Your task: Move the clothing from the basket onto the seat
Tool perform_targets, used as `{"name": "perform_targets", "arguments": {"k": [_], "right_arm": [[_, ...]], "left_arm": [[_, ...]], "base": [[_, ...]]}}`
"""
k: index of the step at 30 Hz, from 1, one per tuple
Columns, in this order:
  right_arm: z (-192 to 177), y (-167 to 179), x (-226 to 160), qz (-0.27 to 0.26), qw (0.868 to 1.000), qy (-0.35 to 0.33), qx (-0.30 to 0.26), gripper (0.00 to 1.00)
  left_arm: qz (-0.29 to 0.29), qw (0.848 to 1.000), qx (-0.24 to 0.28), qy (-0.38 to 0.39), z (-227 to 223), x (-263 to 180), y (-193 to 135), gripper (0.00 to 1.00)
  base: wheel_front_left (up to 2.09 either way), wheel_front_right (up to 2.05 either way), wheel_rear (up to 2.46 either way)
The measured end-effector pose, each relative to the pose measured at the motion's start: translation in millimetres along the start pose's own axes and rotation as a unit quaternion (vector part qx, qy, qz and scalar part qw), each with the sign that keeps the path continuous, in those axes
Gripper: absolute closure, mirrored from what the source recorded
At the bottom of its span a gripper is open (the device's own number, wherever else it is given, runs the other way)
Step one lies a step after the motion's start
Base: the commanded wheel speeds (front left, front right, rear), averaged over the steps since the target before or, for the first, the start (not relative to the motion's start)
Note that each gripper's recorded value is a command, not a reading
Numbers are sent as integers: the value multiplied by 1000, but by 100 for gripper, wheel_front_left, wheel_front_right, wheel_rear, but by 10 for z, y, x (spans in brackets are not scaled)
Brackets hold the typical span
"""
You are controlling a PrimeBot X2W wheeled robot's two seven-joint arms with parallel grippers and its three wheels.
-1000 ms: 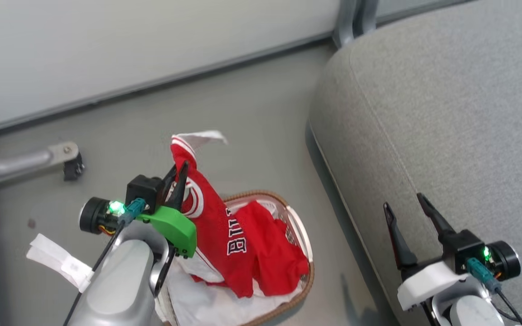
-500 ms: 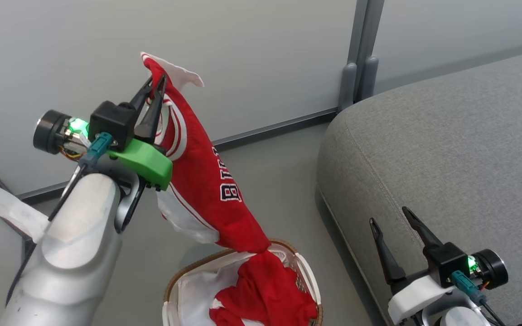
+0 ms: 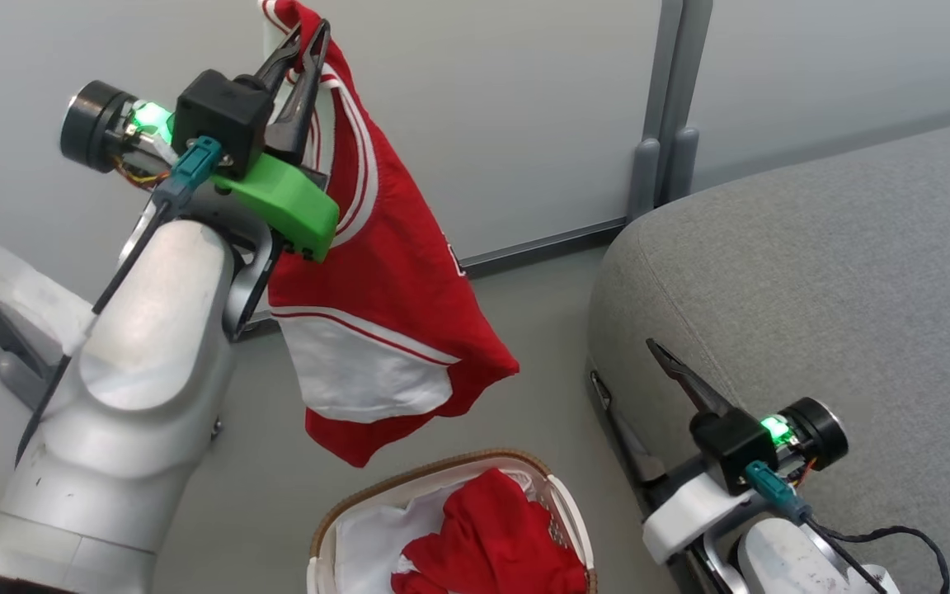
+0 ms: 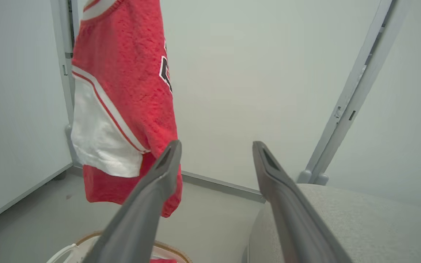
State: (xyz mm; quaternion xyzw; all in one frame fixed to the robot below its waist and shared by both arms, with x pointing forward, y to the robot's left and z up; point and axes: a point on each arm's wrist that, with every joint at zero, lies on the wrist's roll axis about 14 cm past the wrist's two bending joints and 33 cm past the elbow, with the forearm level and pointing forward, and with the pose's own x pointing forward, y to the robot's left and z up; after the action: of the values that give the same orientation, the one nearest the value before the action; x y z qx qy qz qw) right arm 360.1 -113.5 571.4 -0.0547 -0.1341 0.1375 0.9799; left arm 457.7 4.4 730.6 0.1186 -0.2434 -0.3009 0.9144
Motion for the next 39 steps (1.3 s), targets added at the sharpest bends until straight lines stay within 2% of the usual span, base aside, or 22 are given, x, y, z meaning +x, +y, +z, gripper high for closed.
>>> {"name": "perform_targets", "arguments": {"k": [9, 14, 18, 29, 30, 31, 33, 39], "right_arm": [[-257, 473, 78, 82, 996, 41, -21, 0], [-422, 348, 97, 72, 994, 69, -47, 0], [-376, 214, 175, 59, 993, 64, -75, 0], [-223, 377, 447, 93, 991, 40, -91, 0], [-189, 419, 481, 99, 991, 35, -89, 21], [-169, 447, 505, 102, 991, 32, -84, 61], [-152, 459, 528, 103, 992, 30, -74, 99], [-89, 449, 562, 99, 993, 19, -57, 100]], "left_arm": [[-20, 999, 13, -30, 373, 77, -147, 100], [-38, 998, 17, -47, 557, 53, -266, 100], [-49, 997, 19, -64, 722, 20, -331, 100], [-70, 994, 21, -84, 923, -70, -456, 100], [-71, 994, 19, -85, 926, -77, -455, 100], [-70, 994, 18, -84, 917, -85, -447, 100], [-66, 995, 10, -75, 853, -107, -420, 100], [-49, 998, -19, -36, 494, -213, -364, 100]], "base": [[0, 0, 0], [0, 0, 0], [0, 0, 0], [0, 0, 0], [0, 0, 0], [0, 0, 0], [0, 0, 0], [0, 0, 0]]}}
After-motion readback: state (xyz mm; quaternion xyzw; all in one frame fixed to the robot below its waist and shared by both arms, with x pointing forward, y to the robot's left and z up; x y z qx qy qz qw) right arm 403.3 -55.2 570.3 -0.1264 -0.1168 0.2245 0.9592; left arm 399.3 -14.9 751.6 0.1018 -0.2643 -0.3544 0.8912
